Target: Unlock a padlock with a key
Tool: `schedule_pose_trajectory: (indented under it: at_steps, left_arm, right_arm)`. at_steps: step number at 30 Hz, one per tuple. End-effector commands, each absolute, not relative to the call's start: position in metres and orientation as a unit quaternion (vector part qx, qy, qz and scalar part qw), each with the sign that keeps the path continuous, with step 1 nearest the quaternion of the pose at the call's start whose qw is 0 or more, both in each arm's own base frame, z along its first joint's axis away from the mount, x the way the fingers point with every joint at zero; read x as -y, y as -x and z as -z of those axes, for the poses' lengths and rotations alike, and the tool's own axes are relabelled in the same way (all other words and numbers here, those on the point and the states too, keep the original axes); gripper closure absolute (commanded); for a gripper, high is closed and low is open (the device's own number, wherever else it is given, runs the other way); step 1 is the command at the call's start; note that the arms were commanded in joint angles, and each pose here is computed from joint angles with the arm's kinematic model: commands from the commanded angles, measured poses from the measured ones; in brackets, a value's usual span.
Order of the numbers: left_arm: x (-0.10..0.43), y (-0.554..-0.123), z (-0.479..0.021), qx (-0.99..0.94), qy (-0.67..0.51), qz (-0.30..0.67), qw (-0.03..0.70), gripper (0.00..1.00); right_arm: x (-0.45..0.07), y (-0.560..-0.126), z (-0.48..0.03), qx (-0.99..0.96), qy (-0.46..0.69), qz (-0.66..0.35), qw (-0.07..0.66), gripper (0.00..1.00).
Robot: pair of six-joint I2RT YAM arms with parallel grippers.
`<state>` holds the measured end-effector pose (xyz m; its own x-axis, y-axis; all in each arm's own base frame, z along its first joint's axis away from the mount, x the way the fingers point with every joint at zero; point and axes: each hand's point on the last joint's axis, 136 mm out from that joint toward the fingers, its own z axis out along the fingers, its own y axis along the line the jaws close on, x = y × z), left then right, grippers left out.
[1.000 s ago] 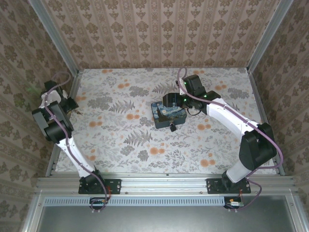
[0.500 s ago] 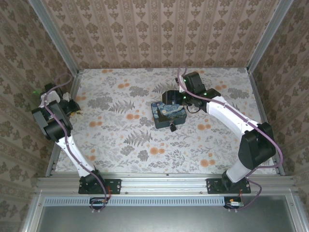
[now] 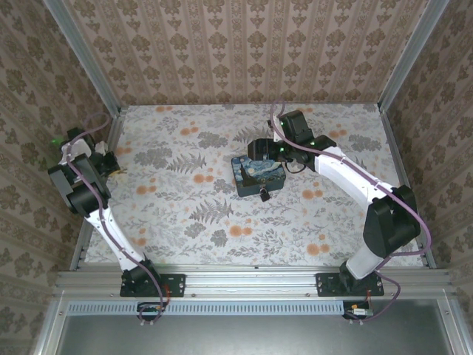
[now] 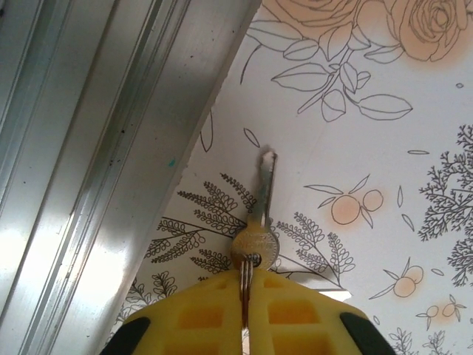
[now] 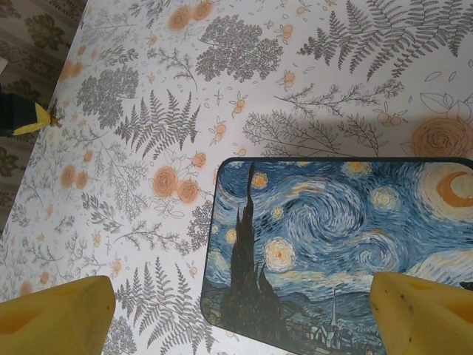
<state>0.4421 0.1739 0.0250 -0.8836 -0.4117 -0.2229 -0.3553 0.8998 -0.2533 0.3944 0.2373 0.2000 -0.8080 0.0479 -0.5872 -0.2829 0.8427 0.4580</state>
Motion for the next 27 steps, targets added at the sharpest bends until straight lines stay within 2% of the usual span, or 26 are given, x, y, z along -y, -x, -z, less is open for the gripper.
schedule_pose_trajectory:
  at_steps: [1,2,7,11,18,27]
  left_arm:
    - [-0.165,-0.436,-0.017,-0.967,0.198,0.110,0.113,0.97]
    - [-0.163,-0.437,-0.021,-0.967,0.197,0.111,0.117,1.00]
    - [-0.142,-0.440,-0.050,-0.965,0.188,0.122,0.139,1.00]
    - [-0.098,-0.441,-0.087,-0.959,0.161,0.152,0.175,1.00]
    - [0.026,-0.421,-0.176,-0.940,0.034,0.228,0.253,1.00]
    - [0.217,-0.355,-0.264,-0.841,-0.177,0.403,0.315,1.00]
  right_arm:
    - [-0.245,-0.397,-0.208,-0.906,0.073,-0.283,0.306,0.09]
    - [-0.245,-0.397,-0.208,-0.906,0.073,-0.282,0.306,0.09]
    - [-0.245,-0.394,-0.210,-0.905,0.075,-0.287,0.306,0.09]
    - [-0.247,-0.390,-0.209,-0.903,0.072,-0.295,0.304,0.10]
    - [-0.252,-0.377,-0.210,-0.898,0.069,-0.317,0.299,0.10]
    - [-0.250,-0.361,-0.243,-0.866,0.024,-0.396,0.303,0.11]
